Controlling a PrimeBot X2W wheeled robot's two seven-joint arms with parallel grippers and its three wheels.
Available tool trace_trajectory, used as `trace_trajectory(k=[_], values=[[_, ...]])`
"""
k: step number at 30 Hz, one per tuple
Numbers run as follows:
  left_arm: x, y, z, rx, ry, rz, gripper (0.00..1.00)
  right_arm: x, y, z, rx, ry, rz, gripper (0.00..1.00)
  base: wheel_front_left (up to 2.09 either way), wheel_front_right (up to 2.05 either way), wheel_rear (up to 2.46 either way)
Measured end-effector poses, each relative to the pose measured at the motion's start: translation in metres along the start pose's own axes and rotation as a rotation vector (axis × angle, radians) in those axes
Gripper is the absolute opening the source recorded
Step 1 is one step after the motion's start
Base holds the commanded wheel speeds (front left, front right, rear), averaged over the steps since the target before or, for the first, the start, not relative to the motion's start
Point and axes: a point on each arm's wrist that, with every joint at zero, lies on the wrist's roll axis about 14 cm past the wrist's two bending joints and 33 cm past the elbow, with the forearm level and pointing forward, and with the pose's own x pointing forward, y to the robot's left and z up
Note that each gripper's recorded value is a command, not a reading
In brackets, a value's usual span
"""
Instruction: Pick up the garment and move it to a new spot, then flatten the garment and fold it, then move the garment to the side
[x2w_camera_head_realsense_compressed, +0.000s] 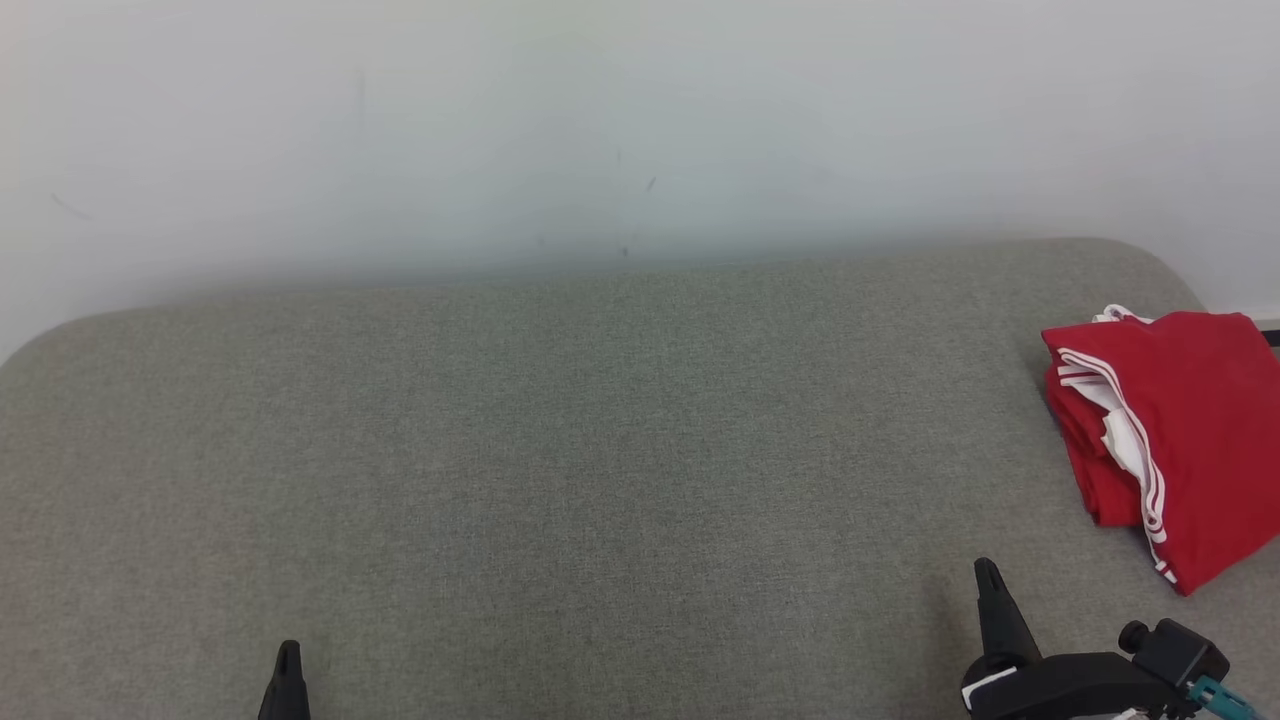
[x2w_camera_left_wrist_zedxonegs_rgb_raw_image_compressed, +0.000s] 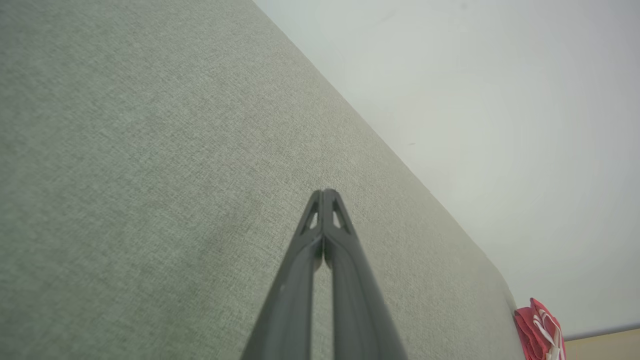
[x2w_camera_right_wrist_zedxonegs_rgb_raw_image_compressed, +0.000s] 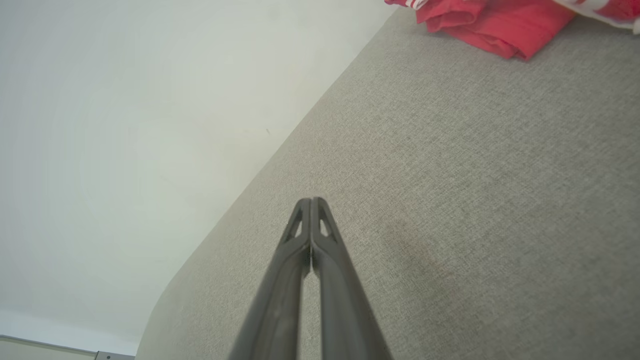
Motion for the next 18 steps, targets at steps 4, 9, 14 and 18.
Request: trace_trajectory(k=[4,9,14,18], values=[[0.0028,-0.003,0.0029,-0.054,-0.005,-0.007,0.0,0.0013,0.0016,0.0019,0.053,-0.002,0.003,0.0,0.0,0.0,0.0],[0.0038,-0.004,0.0039,-0.115,-0.001,-0.012,0.0,0.0041,0.0053,0.0057,0.115,-0.009,0.012,0.0,0.0,0.0,0.0],[0.006,-0.0061,0.0062,-0.174,-0.001,-0.017,0.0,0.0054,0.0068,0.0071,0.175,-0.007,0.016,0.0,0.0,0.0,0.0],[0.0076,-0.0081,0.0081,-0.212,-0.002,-0.023,0.0,0.0064,0.008,0.0086,0.221,-0.009,0.02,0.0,0.0,0.0,0.0]])
